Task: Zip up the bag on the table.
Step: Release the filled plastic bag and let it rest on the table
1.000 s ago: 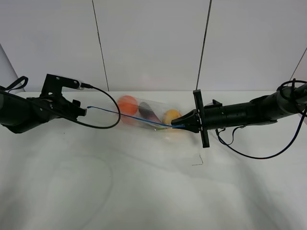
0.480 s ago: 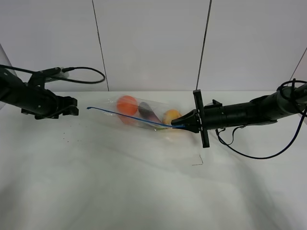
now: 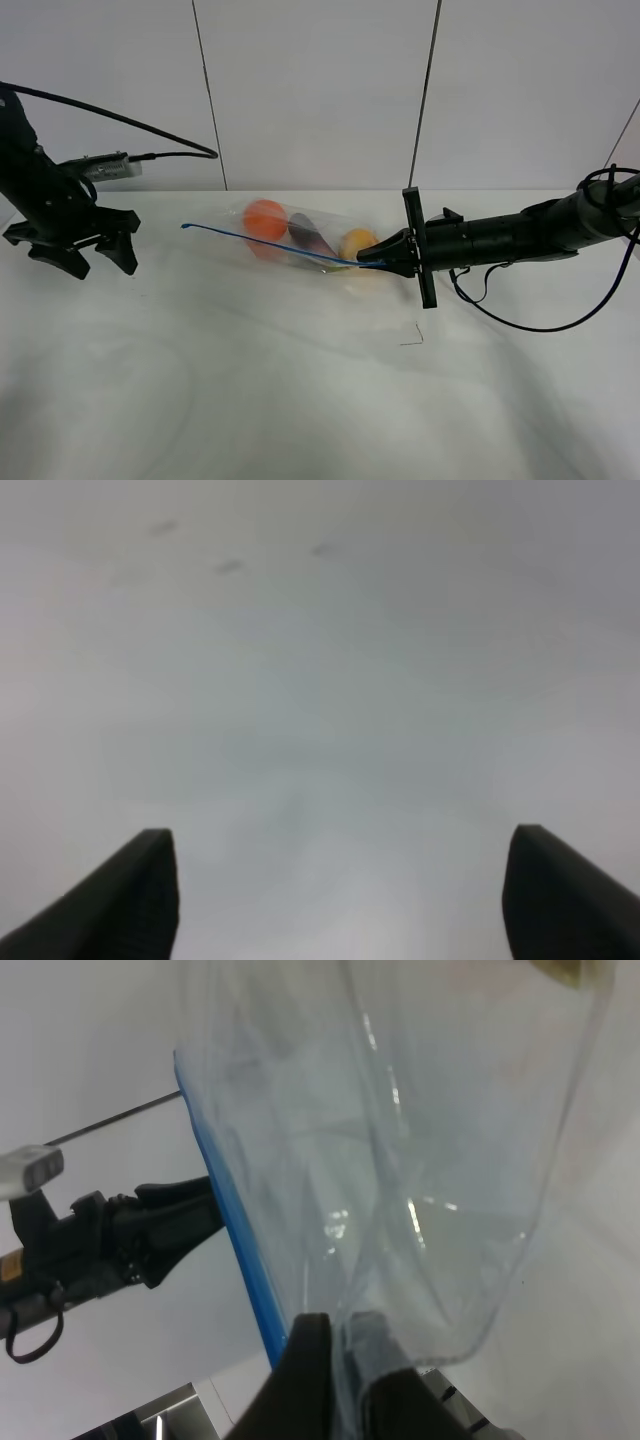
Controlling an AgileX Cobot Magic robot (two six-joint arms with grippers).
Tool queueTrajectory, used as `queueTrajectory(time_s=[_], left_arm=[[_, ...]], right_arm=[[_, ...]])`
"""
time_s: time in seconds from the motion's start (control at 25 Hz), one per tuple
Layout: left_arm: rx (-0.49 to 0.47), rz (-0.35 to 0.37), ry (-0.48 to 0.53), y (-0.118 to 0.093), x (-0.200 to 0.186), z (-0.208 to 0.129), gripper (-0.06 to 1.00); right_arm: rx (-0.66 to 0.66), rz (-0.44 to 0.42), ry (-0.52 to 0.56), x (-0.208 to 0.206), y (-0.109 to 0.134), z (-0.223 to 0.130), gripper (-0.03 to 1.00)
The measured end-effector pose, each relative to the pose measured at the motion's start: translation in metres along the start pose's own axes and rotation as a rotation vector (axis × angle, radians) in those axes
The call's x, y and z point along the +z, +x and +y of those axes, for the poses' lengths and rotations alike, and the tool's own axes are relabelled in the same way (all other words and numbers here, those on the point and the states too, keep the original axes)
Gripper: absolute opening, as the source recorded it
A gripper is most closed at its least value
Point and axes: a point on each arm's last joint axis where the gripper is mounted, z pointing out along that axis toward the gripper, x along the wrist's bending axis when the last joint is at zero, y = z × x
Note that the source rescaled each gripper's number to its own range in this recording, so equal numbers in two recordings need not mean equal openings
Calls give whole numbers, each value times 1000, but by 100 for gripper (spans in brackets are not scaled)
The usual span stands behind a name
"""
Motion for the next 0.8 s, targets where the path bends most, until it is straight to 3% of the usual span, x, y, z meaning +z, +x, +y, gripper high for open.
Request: queueTrajectory(time_s=[0.16,0.44,0.6,0.8], left_arm=[[-44,107,8,5,-9,3,100],[-70,125,222,5,-16,-18,100],[-75,126,176,2,-35,-32,100],[-64,149,120,-1,-61,-74,100]], right_arm=[[0,0,1,0,0,0,0],[-5,-10,9,0,-1,-1,0],[-5,-10,9,0,-1,-1,0],[-5,-10,9,0,-1,-1,0]])
